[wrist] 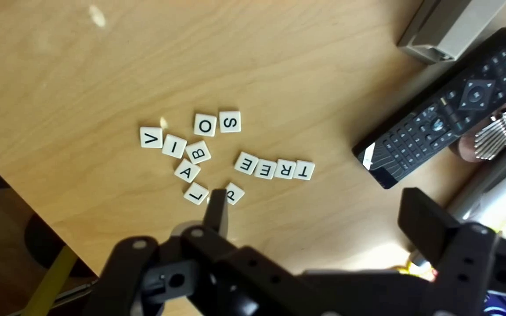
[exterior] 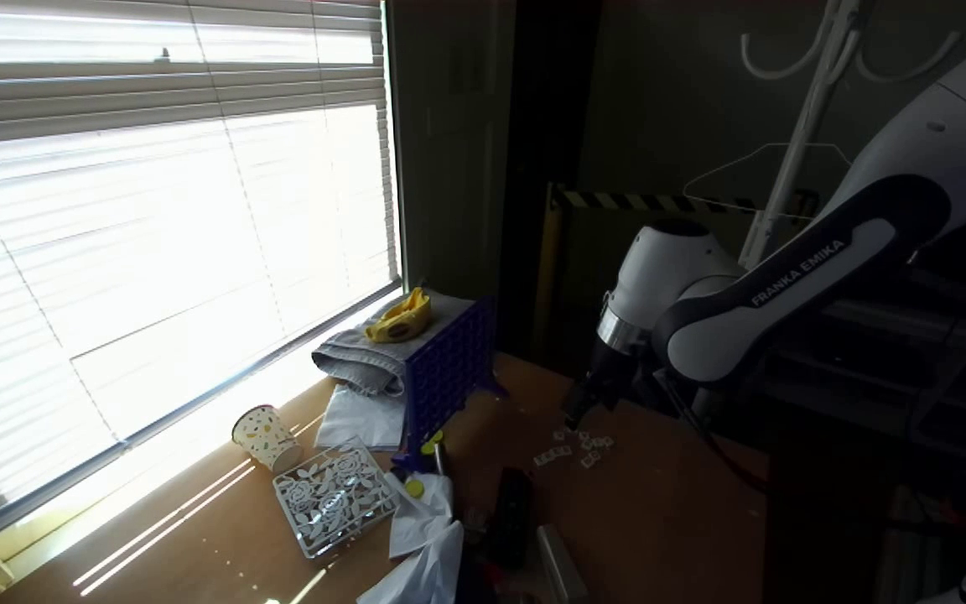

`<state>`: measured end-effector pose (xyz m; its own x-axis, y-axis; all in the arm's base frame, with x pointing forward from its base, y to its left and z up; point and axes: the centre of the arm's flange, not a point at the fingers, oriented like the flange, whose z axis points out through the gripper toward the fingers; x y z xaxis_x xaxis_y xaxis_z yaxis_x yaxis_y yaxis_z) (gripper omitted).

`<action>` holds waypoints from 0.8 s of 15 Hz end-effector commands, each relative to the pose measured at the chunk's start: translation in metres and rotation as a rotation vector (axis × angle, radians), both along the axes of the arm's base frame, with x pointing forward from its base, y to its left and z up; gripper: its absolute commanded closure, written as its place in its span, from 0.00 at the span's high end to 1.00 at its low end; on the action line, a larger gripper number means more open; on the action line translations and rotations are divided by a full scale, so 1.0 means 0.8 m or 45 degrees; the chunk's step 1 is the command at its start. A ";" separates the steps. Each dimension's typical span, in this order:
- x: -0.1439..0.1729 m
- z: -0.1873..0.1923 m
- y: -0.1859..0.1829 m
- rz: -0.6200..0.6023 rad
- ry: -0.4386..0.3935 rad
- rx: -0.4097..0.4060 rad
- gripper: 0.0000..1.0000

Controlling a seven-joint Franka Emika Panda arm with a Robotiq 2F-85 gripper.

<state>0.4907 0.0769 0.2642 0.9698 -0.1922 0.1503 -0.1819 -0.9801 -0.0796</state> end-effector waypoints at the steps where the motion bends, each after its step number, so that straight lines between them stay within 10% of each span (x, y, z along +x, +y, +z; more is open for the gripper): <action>1: -0.020 0.020 -0.004 -0.052 0.009 0.005 1.00; 12: -0.006 0.008 -0.004 -0.020 0.003 0.000 1.00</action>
